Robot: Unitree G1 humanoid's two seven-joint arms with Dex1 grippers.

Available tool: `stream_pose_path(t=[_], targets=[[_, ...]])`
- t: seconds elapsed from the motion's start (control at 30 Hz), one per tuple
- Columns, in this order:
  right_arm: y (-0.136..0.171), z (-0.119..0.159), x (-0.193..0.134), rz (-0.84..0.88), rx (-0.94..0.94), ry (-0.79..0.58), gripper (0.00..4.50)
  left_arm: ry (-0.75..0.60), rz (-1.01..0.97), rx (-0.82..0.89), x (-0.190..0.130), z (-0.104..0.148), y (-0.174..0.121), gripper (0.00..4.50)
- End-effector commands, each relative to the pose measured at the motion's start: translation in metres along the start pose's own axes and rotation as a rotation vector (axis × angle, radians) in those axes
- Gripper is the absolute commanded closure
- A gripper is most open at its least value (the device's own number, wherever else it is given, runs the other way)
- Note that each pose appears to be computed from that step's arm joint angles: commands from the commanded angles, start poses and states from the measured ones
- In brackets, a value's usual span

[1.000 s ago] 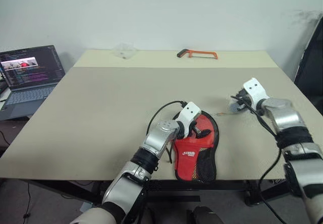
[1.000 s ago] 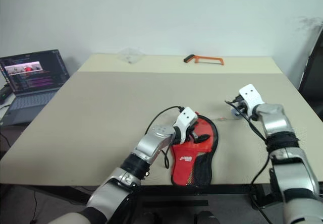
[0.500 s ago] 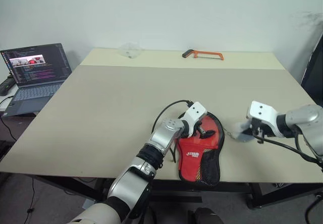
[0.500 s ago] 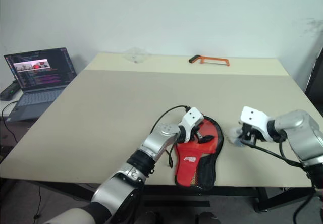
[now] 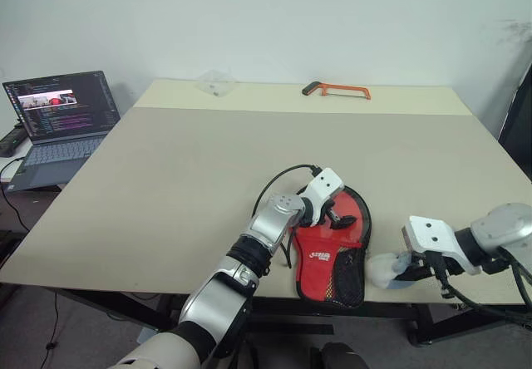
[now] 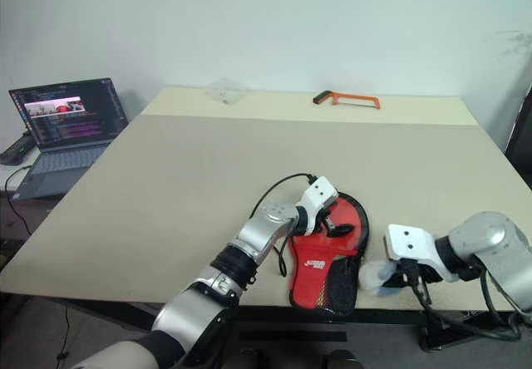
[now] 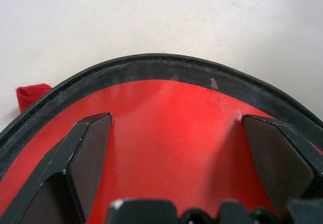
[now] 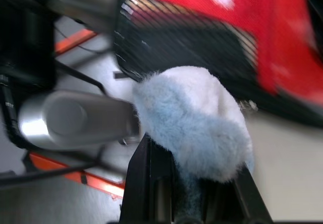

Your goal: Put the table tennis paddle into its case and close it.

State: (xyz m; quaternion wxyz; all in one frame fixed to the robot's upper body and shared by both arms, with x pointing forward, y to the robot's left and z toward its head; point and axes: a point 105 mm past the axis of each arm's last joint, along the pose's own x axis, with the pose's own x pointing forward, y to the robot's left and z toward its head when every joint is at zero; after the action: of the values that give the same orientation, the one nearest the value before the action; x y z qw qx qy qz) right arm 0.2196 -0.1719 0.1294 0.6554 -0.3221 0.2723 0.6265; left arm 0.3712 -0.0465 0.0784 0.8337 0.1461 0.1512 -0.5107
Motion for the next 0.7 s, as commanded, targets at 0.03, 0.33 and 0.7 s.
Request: stream_pose_path(t=[0.03,0.33,0.7], targets=[[0.038,0.014,0.008,0.18,-0.046,-0.033,4.33,0.174,-0.006,-0.078,0.0,-0.053,-0.003,0.0],[0.079,0.014,0.029,0.327,-0.022,-0.05,4.33,0.188,-0.026,-0.056,0.005,-0.052,-0.009,0.0],[0.052,0.015,0.013,0.199,0.043,-0.082,4.33,0.195,-0.024,-0.054,0.005,-0.055,-0.008,0.0]])
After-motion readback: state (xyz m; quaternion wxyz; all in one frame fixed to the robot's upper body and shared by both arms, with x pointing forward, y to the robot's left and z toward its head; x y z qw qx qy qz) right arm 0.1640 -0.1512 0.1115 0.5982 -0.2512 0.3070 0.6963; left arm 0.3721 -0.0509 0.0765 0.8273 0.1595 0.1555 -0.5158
